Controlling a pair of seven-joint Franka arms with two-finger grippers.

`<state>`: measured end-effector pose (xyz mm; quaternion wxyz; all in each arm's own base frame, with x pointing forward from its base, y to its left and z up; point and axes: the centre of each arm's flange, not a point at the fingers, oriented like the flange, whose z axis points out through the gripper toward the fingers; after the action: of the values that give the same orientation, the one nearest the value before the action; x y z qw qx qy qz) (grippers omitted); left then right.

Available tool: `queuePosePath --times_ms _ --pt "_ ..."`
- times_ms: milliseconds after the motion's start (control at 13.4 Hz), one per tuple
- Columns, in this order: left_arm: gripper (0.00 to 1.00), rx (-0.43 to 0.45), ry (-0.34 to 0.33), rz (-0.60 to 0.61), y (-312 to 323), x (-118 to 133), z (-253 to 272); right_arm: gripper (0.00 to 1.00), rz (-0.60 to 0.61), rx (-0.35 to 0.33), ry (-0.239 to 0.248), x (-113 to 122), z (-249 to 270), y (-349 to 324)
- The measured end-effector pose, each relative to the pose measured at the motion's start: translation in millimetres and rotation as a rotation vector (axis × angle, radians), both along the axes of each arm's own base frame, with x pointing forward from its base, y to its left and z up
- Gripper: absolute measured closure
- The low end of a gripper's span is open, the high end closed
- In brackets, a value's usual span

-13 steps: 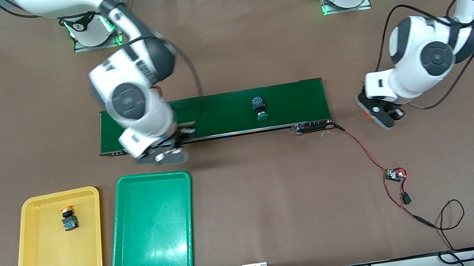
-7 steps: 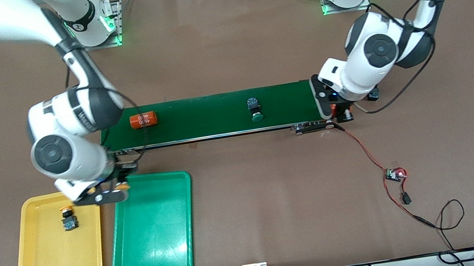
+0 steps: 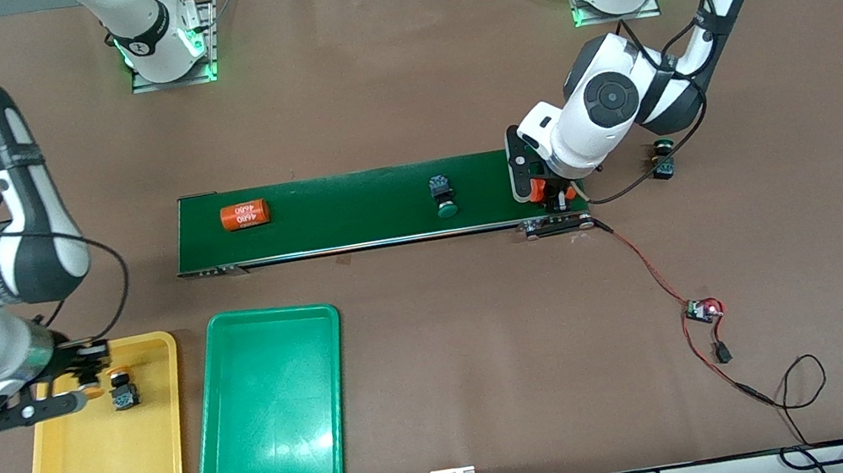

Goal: Sort buttons by color to trays

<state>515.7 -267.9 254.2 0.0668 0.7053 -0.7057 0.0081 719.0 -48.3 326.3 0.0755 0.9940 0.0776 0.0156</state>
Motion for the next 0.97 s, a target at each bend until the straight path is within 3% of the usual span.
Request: queuePosePath --times_ms 224,373,523,821,970 --pt "0.18 0.003 -0.007 0.01 1.8 0.6 4.0 0.59 0.06 -0.022 -0.04 6.5 -23.7 -28.0" --pt "0.0 0.035 -0.007 0.078 15.6 5.7 21.9 0.59 0.101 -0.049 -0.093 13.1 -44.6 -34.8" --pt "0.0 0.1 0.011 0.253 45.4 12.0 47.2 0.59 0.13 -0.055 -0.146 14.8 -77.1 -49.7" --pt "0.0 0.274 0.101 0.783 101.3 8.5 67.3 0.59 0.143 -0.056 -0.183 12.3 -116.9 -68.9" --pt "0.0 0.316 0.123 0.994 137.0 14.3 59.5 0.57 0.146 -0.055 -0.191 12.6 -121.7 -68.4"
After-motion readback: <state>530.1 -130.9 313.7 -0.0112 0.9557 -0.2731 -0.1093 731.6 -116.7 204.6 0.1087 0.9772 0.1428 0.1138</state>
